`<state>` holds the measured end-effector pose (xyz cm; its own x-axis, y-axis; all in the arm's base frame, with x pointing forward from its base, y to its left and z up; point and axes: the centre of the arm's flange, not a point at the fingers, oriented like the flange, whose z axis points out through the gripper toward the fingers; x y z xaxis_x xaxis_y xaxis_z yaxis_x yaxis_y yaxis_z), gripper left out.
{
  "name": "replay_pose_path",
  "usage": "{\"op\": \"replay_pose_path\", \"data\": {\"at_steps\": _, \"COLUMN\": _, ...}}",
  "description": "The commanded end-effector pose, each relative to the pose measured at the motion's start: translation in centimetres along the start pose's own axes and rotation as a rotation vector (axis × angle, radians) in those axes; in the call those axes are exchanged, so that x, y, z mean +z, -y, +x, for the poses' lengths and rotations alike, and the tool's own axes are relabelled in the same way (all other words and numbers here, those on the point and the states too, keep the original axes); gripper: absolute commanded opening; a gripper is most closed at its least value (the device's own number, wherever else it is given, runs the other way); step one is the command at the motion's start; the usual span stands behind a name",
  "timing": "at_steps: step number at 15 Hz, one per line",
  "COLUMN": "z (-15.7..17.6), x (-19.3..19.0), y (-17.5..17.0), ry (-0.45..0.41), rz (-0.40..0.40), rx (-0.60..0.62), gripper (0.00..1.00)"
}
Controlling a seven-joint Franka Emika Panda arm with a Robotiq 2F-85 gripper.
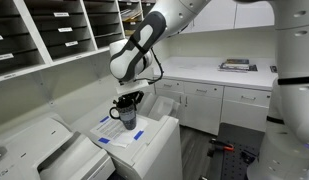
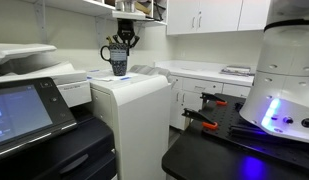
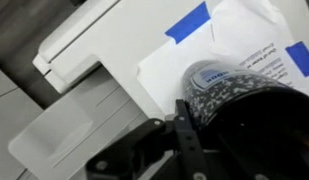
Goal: Pick the cup and move it to the left on the machine
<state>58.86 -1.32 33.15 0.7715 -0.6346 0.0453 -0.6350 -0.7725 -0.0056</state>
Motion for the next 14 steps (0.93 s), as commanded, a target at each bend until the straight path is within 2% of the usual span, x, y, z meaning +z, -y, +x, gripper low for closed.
{"op": "replay_pose_path", "data": {"at_steps": 1, "z": -2.5, "x": -2.5, "y": 0.4, "ry": -0.042, "rz": 0.049, "rx": -0.012, "gripper": 0.03}}
{"op": "replay_pose_path", "data": {"at_steps": 6, "z": -5.5, "x": -4.0, "y": 4.2, "ry": -0.045, "rz": 0.071, "rx": -0.092, "gripper": 0.03}}
{"op": "replay_pose_path", "data": {"at_steps": 10, "z": -7.7, "x": -3.0, "y": 7.2, "ry": -0.027, "rz": 0.060, "rx": -0.147, "gripper": 0.03}}
{"op": "replay_pose_path", "data": {"at_steps": 14, "z": -8.5, "x": -1.6, "y": 8.5, "ry": -0.012, "rz": 0.029, "rx": -0.153, "gripper": 0.03}}
